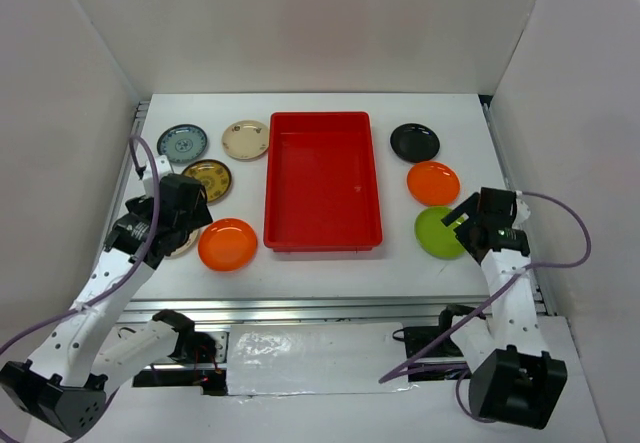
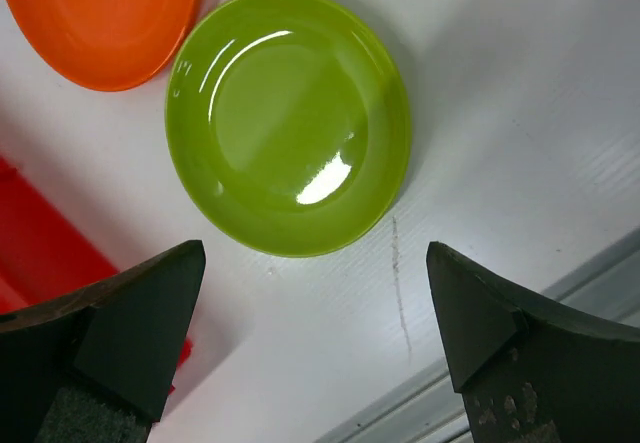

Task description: Place the plates into the plastic bin on the countertop

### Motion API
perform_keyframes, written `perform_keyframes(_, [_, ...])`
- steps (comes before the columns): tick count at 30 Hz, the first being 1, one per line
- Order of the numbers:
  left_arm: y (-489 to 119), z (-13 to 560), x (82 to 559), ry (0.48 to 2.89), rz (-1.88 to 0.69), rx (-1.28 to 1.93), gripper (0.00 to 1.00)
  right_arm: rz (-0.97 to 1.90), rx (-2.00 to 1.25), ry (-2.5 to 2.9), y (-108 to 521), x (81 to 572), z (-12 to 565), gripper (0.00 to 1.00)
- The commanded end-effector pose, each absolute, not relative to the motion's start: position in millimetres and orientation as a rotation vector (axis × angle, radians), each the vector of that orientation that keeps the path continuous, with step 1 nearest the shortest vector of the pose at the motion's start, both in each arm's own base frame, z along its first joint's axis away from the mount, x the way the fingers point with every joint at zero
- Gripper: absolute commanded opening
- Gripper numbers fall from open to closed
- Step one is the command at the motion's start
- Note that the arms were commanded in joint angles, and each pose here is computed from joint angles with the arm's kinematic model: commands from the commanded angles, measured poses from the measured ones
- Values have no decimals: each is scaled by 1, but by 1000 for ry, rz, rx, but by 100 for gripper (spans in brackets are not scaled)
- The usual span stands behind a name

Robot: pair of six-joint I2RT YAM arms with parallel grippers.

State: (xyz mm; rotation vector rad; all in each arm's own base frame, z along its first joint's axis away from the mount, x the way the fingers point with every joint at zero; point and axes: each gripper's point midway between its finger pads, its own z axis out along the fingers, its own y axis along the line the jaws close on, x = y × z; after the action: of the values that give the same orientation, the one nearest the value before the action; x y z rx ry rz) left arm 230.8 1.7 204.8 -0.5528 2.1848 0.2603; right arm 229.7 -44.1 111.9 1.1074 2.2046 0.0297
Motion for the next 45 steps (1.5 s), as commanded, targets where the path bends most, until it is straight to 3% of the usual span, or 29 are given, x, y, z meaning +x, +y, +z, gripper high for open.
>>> perform_keyframes(1, [-2,211,239,2179,239,-522,99,224,1164,2056,-41,250,119,100])
perform_keyframes(8, [-8,216,237,2160,178,-496,99,334,1296,2043,-38,252,70,100])
perform_keyframes(13, [-6,219,236,2147,179,-507,99,309,1415,2028,-46,252,44,93])
perform_keyframes(18, [-7,222,235,2134,162,-505,99,294,1489,2020,-51,253,28,74])
perform_keyframes(22, [-6,221,235,2137,168,-506,99,307,1527,2039,-48,248,14,37])
perform_keyframes(24, [-6,222,234,2136,169,-508,99,316,1530,2040,-48,248,13,35])
perform_keyframes(27, [-7,221,235,2138,167,-504,99,321,1533,2030,-48,247,13,23])
perform_keyframes(31, [-5,222,234,2131,171,-512,99,330,1550,2003,-47,242,17,0])
perform_keyframes(36, [-3,223,233,2123,180,-525,99,405,1548,1877,-38,240,52,0])
perform_keyframes(41, [-2,223,233,2124,185,-525,99,447,1429,1631,-42,251,141,0])
perform_keyframes(45, [-4,222,234,2132,184,-522,99,575,1227,1717,-5,286,195,0])
